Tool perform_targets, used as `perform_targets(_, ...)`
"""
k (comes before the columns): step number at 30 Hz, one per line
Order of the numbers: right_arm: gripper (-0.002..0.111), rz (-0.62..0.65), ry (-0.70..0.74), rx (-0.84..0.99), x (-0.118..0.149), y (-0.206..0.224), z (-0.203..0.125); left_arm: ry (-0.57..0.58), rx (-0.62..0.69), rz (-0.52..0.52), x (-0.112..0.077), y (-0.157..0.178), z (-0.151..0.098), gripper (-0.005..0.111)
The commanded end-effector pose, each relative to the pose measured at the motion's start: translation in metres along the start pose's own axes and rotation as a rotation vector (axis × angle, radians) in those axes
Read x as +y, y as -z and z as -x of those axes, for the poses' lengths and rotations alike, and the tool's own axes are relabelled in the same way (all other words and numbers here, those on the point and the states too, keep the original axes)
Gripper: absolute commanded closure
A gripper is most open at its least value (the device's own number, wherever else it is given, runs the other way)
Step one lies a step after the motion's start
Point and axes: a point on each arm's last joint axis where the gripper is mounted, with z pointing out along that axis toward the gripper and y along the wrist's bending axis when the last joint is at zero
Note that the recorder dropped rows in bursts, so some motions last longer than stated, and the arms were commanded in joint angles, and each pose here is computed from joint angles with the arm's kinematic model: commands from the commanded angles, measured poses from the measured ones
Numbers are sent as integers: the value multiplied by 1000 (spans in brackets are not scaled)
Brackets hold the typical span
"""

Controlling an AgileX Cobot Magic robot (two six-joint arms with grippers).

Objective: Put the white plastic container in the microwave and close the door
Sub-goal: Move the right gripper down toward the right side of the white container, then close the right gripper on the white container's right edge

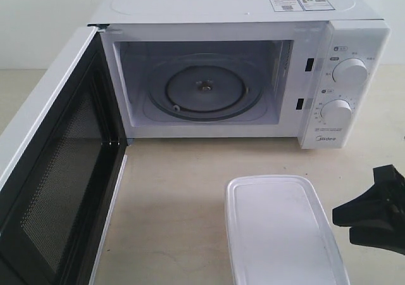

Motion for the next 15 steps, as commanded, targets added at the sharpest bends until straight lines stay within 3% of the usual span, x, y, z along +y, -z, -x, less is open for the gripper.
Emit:
perform_targets(1, 64, -2, 15, -24, 0, 0, 5, 3, 0, 3, 0, 0, -1, 102)
perform_targets(15, 64, -71, 82, 85, 0, -33, 10, 3, 0, 3, 0, 0, -1, 102)
